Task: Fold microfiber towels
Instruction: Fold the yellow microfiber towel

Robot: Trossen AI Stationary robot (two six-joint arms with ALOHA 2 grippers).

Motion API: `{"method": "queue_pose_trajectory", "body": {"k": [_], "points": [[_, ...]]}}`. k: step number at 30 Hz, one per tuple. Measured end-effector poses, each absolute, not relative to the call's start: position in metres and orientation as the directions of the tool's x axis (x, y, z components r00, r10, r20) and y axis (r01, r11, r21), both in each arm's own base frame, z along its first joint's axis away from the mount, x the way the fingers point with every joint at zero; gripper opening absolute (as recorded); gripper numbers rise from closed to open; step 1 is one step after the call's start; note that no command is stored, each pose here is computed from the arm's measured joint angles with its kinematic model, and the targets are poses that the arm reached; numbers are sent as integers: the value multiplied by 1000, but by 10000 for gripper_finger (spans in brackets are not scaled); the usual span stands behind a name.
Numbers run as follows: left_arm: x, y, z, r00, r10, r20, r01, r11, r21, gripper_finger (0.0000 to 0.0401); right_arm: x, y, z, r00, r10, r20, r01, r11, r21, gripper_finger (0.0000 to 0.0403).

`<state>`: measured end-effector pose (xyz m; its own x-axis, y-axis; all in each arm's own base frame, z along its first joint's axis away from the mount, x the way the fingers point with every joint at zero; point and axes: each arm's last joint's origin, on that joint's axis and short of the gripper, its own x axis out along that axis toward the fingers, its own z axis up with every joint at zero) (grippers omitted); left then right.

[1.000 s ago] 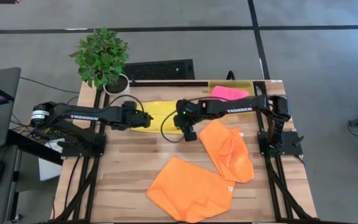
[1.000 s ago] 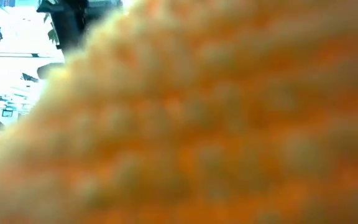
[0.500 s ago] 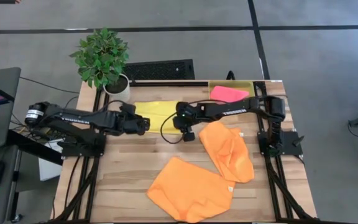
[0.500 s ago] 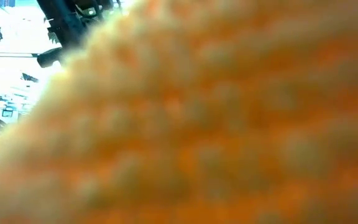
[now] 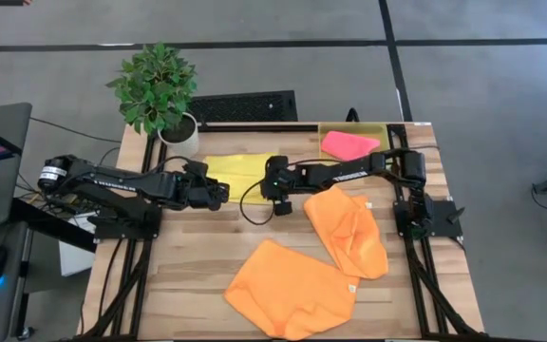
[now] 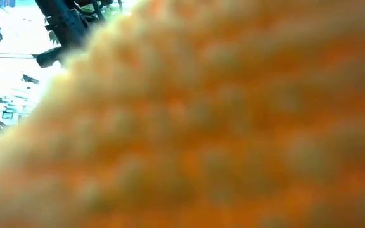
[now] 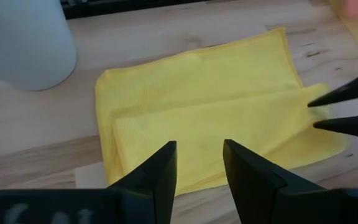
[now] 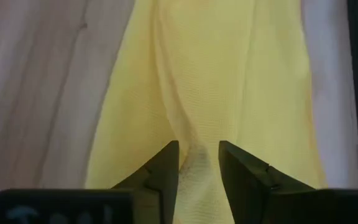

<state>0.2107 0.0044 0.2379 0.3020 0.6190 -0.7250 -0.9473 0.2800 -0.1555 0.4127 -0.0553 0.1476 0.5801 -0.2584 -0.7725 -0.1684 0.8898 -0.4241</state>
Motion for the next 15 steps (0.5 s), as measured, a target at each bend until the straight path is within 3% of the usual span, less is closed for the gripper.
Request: {"method": "queue_pose_trajectory", "body": {"k": [4, 8, 15], "points": [[211, 4, 238, 302, 621, -724, -947, 280, -155, 123, 411, -59, 147, 568, -259, -781, -168, 893, -418, 96], [211, 4, 238, 301, 621, -724, -947, 282, -152, 123, 411, -59, 147, 567, -260, -781, -166, 893, -418, 22], [211, 4, 238, 302, 620, -724, -947, 285, -150, 123, 421, -78, 168, 609, -290, -738, -20, 925, -380, 7]]}}
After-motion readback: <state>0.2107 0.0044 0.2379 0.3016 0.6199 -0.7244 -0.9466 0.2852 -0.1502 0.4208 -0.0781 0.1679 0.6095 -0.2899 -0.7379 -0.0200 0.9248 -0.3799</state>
